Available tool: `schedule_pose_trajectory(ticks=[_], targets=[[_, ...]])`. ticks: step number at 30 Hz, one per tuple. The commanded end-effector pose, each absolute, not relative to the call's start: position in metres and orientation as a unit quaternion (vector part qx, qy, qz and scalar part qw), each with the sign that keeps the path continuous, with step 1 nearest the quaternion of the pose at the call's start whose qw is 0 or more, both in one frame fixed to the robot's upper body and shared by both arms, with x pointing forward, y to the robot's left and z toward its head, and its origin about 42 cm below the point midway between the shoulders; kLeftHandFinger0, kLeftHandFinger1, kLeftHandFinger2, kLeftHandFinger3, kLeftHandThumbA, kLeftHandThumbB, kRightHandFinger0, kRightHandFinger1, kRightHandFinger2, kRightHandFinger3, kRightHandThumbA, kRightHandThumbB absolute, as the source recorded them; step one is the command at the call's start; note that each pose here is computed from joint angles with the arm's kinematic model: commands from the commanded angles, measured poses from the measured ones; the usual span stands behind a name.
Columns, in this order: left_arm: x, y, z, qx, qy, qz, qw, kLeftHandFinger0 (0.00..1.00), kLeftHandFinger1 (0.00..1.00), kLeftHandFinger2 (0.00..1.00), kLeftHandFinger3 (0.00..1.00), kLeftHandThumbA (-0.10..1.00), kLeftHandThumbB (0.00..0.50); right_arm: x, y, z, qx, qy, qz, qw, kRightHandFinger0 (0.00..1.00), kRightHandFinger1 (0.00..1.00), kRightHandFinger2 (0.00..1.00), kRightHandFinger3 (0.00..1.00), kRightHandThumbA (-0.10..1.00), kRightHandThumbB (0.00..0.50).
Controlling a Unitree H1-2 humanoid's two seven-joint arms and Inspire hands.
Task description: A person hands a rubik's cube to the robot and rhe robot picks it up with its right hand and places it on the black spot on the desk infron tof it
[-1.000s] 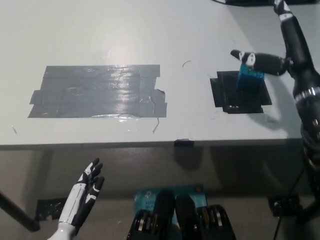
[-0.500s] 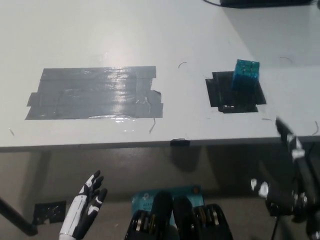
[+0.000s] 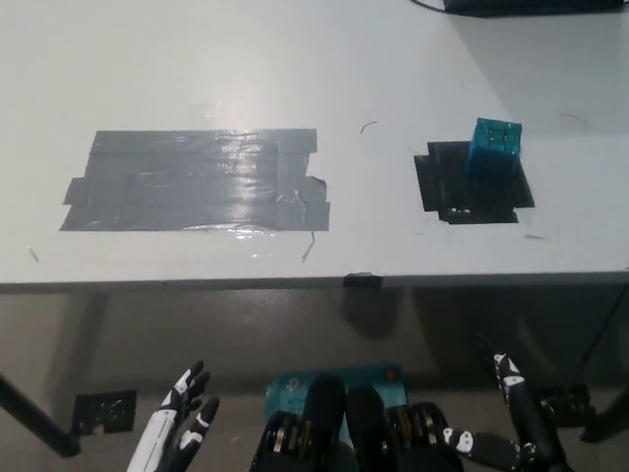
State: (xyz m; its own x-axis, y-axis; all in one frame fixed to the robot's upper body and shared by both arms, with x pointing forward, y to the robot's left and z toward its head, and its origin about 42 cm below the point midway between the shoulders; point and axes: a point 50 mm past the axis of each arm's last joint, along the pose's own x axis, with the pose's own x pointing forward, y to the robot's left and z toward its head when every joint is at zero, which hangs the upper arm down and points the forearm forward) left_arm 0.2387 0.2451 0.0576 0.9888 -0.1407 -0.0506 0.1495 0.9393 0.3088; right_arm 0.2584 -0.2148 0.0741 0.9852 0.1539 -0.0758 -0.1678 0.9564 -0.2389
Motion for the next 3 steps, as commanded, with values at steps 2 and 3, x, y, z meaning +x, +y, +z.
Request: schedule_pose_trajectory(ticks=[2,3], targets=[[0.2426,0.2463,0.0676,0.168,-0.018,-0.078,0.983,1.00,1.00,1.00,1.00,0.88,0.139,0.2627,-0.2129,0.0831,-0.128,-0.011,0.108,0.986,1.00,1.00,1.00,1.00,1.00,0.223],[0.2426,0.2463,0.0676,0.168,-0.018,-0.078,0.983,1.00,1.00,1.00,1.00,0.88,0.139,0.2627,-0.2129,0.0831,-0.128,-0.011,0.108,0.986,1.00,1.00,1.00,1.00,1.00,0.223]])
